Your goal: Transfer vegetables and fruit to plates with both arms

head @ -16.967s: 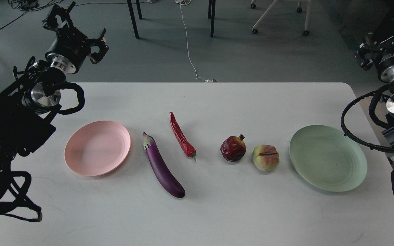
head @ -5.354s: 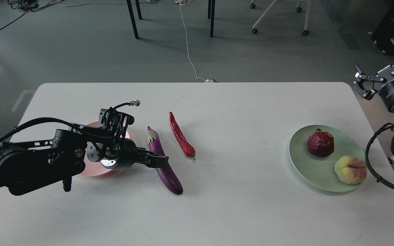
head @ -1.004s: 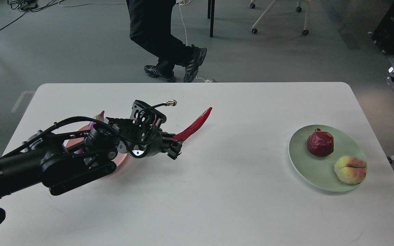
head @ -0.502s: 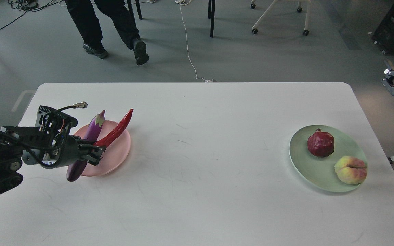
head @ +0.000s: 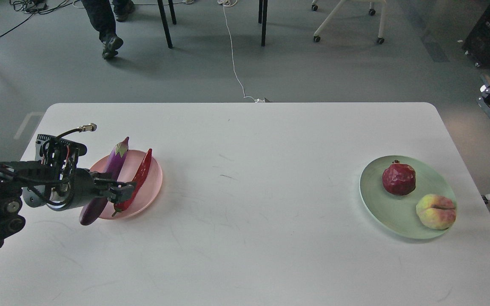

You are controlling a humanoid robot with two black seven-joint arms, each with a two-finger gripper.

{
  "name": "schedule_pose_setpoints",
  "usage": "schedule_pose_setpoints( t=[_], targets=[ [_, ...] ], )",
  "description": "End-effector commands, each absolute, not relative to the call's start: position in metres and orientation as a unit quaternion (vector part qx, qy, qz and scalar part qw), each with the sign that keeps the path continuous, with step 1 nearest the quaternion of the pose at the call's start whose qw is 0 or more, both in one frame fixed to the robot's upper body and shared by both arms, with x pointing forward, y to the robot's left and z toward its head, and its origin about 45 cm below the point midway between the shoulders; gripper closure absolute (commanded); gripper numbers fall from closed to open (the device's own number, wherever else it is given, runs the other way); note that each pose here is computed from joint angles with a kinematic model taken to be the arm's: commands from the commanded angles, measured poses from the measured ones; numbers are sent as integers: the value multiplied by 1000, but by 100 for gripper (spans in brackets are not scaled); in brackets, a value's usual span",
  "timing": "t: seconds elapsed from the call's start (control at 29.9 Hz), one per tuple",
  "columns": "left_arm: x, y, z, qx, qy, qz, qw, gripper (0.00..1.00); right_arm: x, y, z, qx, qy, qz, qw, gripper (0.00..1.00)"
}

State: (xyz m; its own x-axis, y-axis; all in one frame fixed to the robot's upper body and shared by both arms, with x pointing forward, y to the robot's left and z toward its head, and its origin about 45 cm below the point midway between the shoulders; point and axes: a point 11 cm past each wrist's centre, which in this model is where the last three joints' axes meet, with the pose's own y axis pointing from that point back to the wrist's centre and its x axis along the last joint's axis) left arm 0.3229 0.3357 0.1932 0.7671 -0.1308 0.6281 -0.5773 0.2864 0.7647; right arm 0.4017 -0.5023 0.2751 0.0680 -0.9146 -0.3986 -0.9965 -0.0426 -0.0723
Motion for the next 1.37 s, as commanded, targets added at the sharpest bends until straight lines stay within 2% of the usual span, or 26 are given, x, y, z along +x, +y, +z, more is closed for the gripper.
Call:
schedule_pose_setpoints(
  t=[0.0,0.2,0.3,0.4,0.5,0.67,0.77,0.87,1.17,1.34],
  targets=[
    [354,318,239,507,-301,234,773,16,404,-509,281,-704,679,114,172,1],
    [413,264,298,256,-178,388,867,14,418,-510,284,-689,690,107,197,1],
    [434,253,314,129,-91,444,882,9,423,-509,286,-676,692,110,226,1],
    [450,246,318,20,-4,484,875,4,424,-509,282,-666,696,114,242,1],
    [463,247,318,-60,41,504,860,3,429,-499,276,-670,689,127,246,1],
    [480,281,308,-168,98,554,809,3,437,-486,277,-672,679,139,261,1],
    [483,301,289,-206,162,576,774,3,438,-490,275,-666,684,148,258,1],
    [482,316,273,-224,195,584,755,3,442,-476,255,-667,680,181,246,1],
    [474,310,246,-231,222,568,758,2,446,-452,219,-638,678,233,279,1],
    [474,301,239,-231,232,569,754,2,445,-450,215,-640,678,236,274,1]
  ],
)
